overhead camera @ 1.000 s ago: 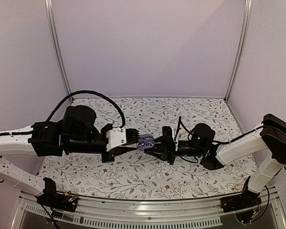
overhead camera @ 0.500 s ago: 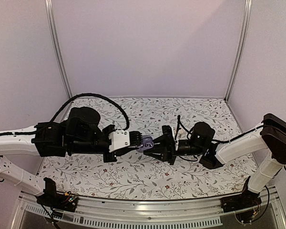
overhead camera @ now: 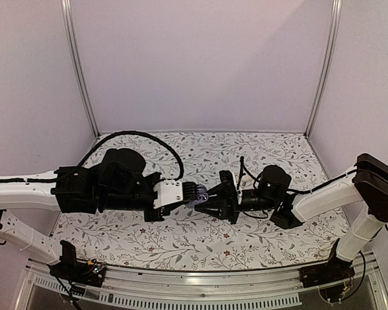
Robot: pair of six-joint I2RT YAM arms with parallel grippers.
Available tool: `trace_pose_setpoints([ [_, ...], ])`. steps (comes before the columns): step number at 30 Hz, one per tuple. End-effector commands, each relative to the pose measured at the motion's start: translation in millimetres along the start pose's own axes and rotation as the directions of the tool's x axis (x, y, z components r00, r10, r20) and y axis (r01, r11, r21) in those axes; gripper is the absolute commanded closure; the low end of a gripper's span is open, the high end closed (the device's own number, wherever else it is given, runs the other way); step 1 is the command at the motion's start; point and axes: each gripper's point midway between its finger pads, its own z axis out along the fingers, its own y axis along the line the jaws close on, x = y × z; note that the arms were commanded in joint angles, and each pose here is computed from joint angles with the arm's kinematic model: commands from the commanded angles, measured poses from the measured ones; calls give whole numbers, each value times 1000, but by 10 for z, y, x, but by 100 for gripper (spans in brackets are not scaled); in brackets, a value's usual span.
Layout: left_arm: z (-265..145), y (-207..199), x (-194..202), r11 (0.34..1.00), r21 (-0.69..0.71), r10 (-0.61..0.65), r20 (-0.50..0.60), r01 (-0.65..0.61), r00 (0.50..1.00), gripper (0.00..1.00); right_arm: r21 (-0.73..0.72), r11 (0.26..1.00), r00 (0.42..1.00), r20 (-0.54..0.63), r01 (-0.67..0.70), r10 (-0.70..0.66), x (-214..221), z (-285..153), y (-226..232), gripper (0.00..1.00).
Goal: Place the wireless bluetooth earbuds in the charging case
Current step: Adjust the left earbud in the left side groove of the charging case.
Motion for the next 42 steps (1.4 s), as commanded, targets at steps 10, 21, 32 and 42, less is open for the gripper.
trace_pose_setpoints([
  [10,-16,24,-83,1000,2,-10,11,10,1000,100,-30,999,999,24,26,-25,-91,54,37,100],
  [21,62,0,-17,995,53,-81,-17,82,997,100,-3,997,996,40,79,-79,-190,31,11,100],
  [32,104,44,55,981,101,-161,-27,163,987,100,0,987,985,65,160,-160,-320,-27,69,100],
  [42,190,108,166,977,78,-194,-78,200,978,100,-10,983,981,73,181,-180,-379,-14,117,100],
])
